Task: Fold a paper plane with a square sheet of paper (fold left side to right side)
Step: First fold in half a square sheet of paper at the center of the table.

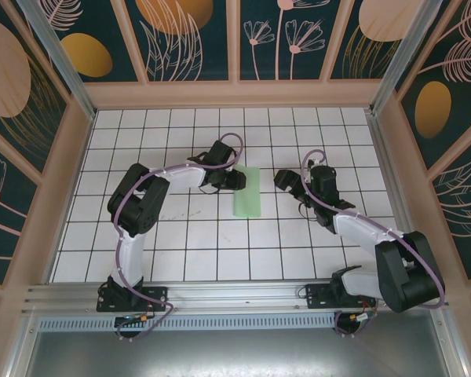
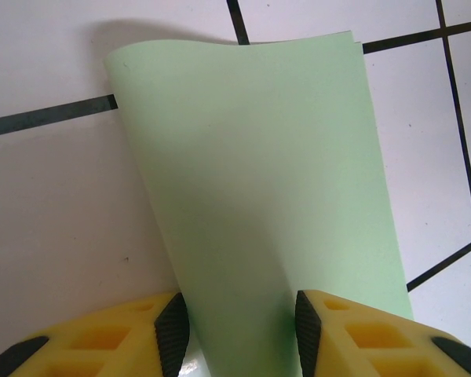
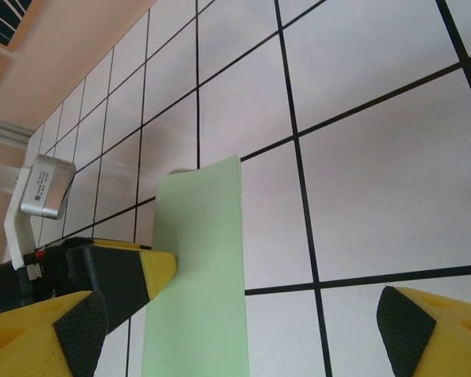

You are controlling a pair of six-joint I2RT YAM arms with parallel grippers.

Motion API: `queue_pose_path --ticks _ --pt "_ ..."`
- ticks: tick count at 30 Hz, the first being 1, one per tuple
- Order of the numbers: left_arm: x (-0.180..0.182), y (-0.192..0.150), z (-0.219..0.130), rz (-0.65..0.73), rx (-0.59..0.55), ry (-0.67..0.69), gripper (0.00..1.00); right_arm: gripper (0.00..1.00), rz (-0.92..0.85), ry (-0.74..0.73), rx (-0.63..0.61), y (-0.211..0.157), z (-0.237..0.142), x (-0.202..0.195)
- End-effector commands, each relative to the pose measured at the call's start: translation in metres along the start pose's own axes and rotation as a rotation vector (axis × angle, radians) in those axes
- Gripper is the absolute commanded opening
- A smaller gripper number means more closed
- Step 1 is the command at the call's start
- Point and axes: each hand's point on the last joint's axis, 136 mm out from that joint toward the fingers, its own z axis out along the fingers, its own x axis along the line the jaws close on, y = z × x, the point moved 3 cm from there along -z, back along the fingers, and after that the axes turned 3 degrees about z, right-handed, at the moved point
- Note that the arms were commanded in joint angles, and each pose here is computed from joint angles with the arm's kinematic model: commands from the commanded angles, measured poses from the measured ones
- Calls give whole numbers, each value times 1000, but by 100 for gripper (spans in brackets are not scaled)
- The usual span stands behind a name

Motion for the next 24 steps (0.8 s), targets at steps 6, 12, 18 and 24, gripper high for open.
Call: queue_pose_path --ticks 6,12,18,24 --pt "21 -33 34 27 94 76 46 92 3 24 -10 1 -4 1" --pt "22 -35 34 46 101 83 46 92 3 24 -10 1 -4 1" --pt "24 -34 33 51 102 96 46 92 4 25 -9 0 -4 1" --pt "23 -34 34 53 101 94 46 92 6 28 -4 -1 -4 1"
